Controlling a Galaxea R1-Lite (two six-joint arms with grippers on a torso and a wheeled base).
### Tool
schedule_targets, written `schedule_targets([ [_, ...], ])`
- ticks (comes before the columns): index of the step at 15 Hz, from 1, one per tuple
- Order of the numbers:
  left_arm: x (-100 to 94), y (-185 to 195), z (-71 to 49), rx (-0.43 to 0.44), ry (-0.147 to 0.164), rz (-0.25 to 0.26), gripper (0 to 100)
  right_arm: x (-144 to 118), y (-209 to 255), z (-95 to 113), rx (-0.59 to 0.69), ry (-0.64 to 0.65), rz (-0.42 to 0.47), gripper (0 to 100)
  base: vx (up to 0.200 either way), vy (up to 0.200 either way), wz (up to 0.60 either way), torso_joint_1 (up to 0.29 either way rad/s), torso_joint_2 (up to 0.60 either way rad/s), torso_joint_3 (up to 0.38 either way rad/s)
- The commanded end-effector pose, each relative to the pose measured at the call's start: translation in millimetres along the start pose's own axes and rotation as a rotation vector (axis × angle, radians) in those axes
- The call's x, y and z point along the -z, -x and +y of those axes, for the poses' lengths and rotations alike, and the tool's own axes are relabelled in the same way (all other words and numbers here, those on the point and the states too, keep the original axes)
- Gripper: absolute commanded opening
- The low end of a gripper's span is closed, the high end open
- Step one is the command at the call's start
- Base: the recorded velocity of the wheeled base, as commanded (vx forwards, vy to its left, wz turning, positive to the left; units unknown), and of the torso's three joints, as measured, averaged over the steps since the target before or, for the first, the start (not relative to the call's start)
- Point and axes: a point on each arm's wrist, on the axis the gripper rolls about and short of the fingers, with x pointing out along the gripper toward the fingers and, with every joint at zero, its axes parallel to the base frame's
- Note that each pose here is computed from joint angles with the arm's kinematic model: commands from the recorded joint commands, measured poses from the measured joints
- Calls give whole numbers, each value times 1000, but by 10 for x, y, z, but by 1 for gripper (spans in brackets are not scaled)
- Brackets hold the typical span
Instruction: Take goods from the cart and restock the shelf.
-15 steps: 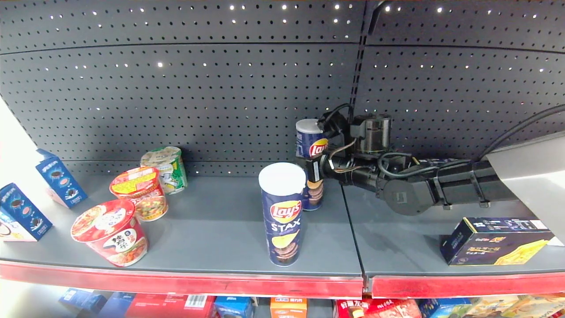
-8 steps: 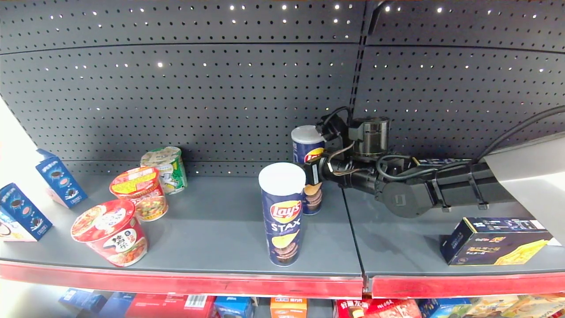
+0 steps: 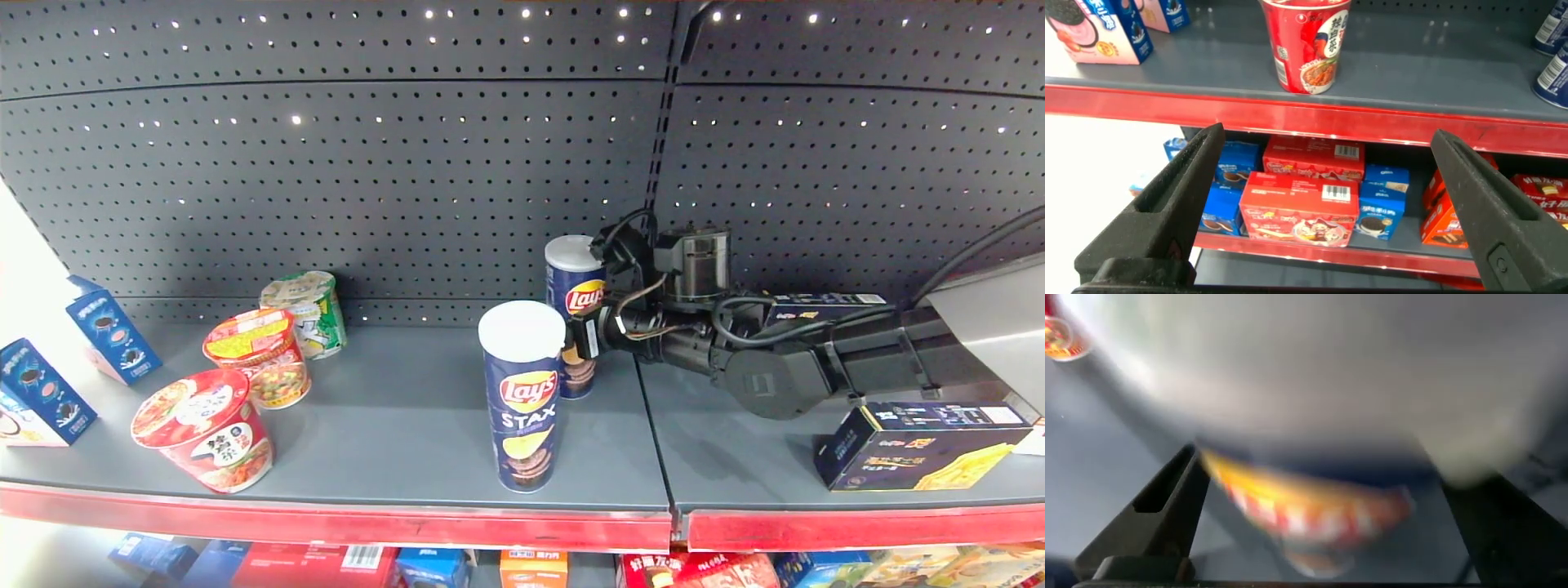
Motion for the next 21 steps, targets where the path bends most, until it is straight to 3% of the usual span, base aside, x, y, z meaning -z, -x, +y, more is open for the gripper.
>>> schedule_targets([
  [1, 0, -1, 0, -1, 0, 1, 100, -31, 191, 12, 15, 0, 10, 100, 0, 0, 0, 0, 0, 0],
  [8, 0, -1, 0, -1, 0, 1, 100, 29, 348, 17, 54, -1, 48, 100, 0, 0, 0, 0, 0, 0],
  [21, 0, -1, 0, -1, 0, 1, 100, 108, -34, -11, 86, -4, 80, 100, 0, 0, 0, 0, 0, 0],
])
